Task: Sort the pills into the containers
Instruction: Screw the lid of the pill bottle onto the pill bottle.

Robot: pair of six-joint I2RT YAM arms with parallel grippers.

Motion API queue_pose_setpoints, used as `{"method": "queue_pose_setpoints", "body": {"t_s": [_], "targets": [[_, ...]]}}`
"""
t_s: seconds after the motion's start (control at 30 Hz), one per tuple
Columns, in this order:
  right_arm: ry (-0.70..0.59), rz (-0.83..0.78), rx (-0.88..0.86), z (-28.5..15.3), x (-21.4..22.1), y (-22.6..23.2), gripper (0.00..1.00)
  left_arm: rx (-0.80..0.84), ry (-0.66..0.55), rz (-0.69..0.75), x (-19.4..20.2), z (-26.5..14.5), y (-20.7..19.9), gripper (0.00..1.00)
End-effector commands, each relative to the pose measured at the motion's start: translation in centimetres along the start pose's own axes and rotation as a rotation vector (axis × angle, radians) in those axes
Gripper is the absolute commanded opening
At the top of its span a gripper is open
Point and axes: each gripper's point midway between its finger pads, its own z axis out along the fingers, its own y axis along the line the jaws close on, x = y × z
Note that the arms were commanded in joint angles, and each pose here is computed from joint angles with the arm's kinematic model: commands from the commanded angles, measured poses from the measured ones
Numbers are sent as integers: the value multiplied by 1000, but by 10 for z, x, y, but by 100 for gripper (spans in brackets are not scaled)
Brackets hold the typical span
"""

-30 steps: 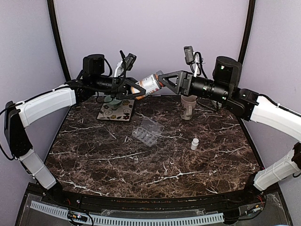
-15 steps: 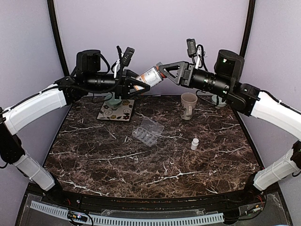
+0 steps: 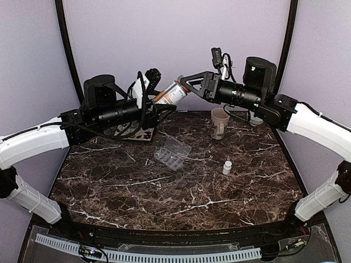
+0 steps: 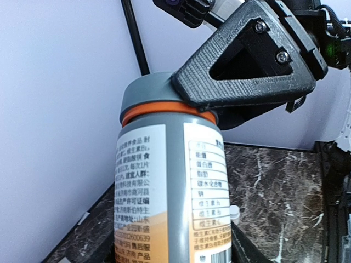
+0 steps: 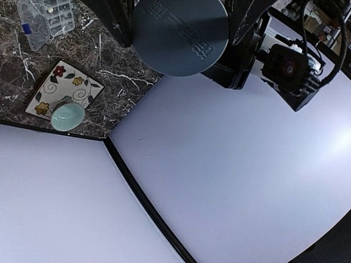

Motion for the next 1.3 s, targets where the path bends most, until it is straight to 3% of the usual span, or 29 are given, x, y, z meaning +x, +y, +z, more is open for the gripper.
{"method": "queue_pose_setpoints", "body": {"t_s": [0.0, 0.43, 0.73, 0.83, 0.97, 1.1, 1.27], "targets": [[117, 105, 43, 17, 36, -16, 3, -225, -159, 301, -45, -6, -1, 0], [154, 145, 91, 24, 49, -31, 0, -687, -208, 721, -62, -8, -8, 0], [149, 143, 100, 21, 49, -31, 1, -705, -211, 719, -57, -11, -10, 0], [124, 131, 88, 17, 43, -27, 19, -692, -212, 692, -57, -14, -9, 0], [84, 108, 64, 9, 32, -18, 58, -674, -203, 664, -54, -14, -9, 0], [17, 75, 19, -3, 18, -5, 80, -672, -195, 649, -51, -16, -9, 0], [-43, 36, -3, -22, 6, 7, 89, -673, -189, 615, -49, -19, -5, 0]]}}
